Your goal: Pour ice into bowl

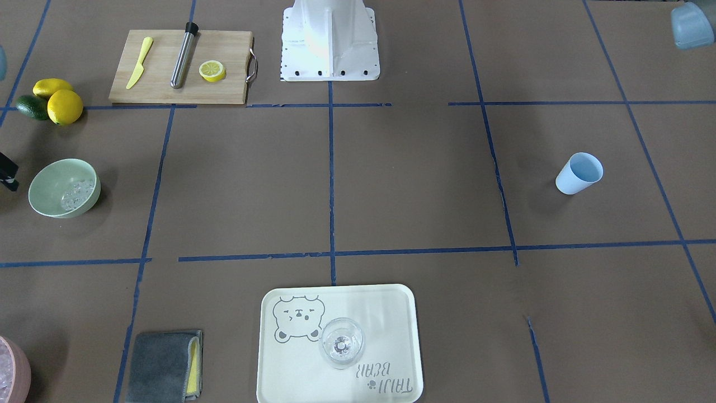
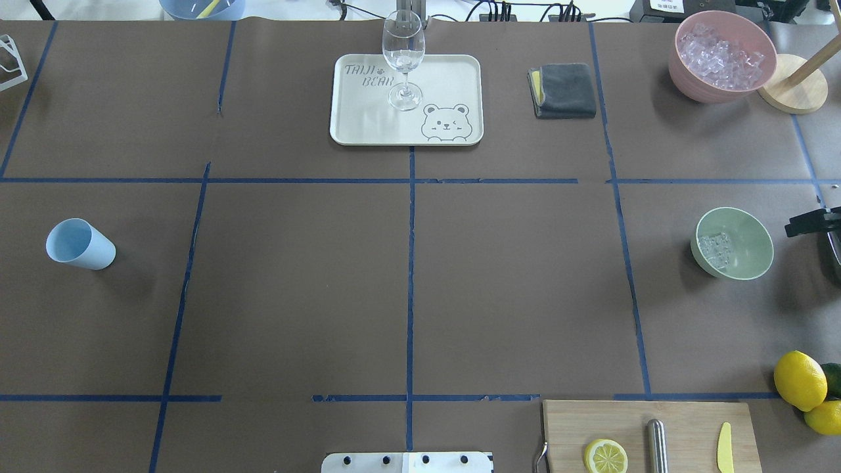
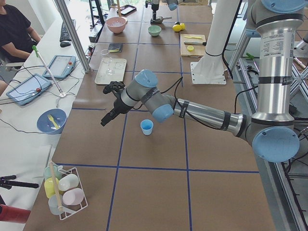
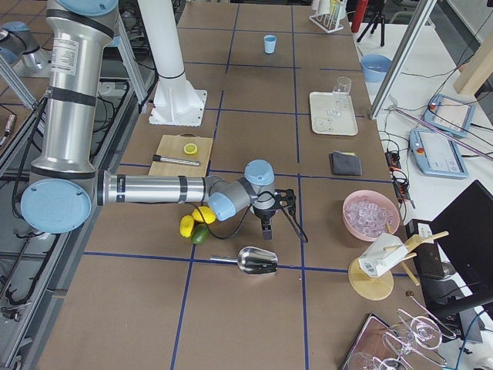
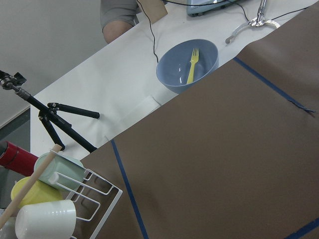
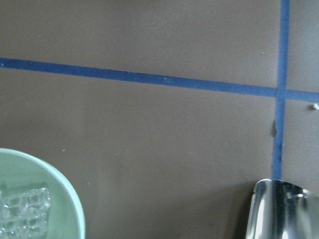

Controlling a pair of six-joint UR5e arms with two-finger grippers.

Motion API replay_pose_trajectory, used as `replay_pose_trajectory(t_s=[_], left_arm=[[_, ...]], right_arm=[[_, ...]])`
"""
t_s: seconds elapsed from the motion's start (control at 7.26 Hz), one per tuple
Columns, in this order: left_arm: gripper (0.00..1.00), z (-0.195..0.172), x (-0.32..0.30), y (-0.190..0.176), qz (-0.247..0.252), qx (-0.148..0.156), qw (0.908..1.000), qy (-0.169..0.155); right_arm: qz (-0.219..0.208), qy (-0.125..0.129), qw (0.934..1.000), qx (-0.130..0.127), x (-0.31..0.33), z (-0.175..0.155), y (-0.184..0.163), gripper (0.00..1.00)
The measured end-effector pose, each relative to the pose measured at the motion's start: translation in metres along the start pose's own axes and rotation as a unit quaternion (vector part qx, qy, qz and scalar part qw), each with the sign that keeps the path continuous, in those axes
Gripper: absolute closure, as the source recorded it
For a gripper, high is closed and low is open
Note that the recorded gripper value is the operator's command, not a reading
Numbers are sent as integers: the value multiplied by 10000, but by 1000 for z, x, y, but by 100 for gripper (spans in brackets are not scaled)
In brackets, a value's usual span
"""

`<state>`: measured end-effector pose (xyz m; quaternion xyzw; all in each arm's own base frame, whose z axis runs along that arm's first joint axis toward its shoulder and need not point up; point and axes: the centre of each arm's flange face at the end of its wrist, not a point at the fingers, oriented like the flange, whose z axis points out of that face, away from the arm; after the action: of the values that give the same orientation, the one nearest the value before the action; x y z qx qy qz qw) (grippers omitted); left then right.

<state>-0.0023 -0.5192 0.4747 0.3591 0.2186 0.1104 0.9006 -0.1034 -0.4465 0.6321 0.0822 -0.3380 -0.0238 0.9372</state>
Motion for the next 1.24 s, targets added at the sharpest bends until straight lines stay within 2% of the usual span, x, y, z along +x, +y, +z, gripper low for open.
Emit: replay_pose_trajectory(t_s=[0.14, 0.28, 0.41, 0.55, 0.69, 0.83, 1.1, 1.24], left_arm=[[0, 1, -8, -5, -116, -349, 9993, 74], [0, 3, -12, -1, -308, -687, 9966, 348], [0, 1, -21, 9, -607, -998, 9909, 664], [0, -3, -35, 23, -944, -1258, 9839, 844], [0, -4, -43, 41, -1184, -1464, 9777, 927], [0, -3, -48, 61, -1381, -1621, 9716, 1029], [0, 8, -63, 114, -1815, -1944, 9562, 1222], [0, 11, -67, 130, -1923, -2039, 9518, 1249]], right_arm=[[-207, 77, 9997, -109, 18, -16, -7, 0], [-347, -25, 9992, -205, 39, -32, -11, 0], [-313, -291, 9987, -261, 61, -48, -9, 0], [-146, -562, 9980, -256, 81, -62, -3, 0], [-14, -693, 9974, -214, 94, -70, 2, 0], [48, -667, 9976, -177, 101, -74, 3, 0], [120, -357, 9992, -131, 110, -75, 3, 0], [139, -289, 9994, -133, 113, -73, 5, 0]])
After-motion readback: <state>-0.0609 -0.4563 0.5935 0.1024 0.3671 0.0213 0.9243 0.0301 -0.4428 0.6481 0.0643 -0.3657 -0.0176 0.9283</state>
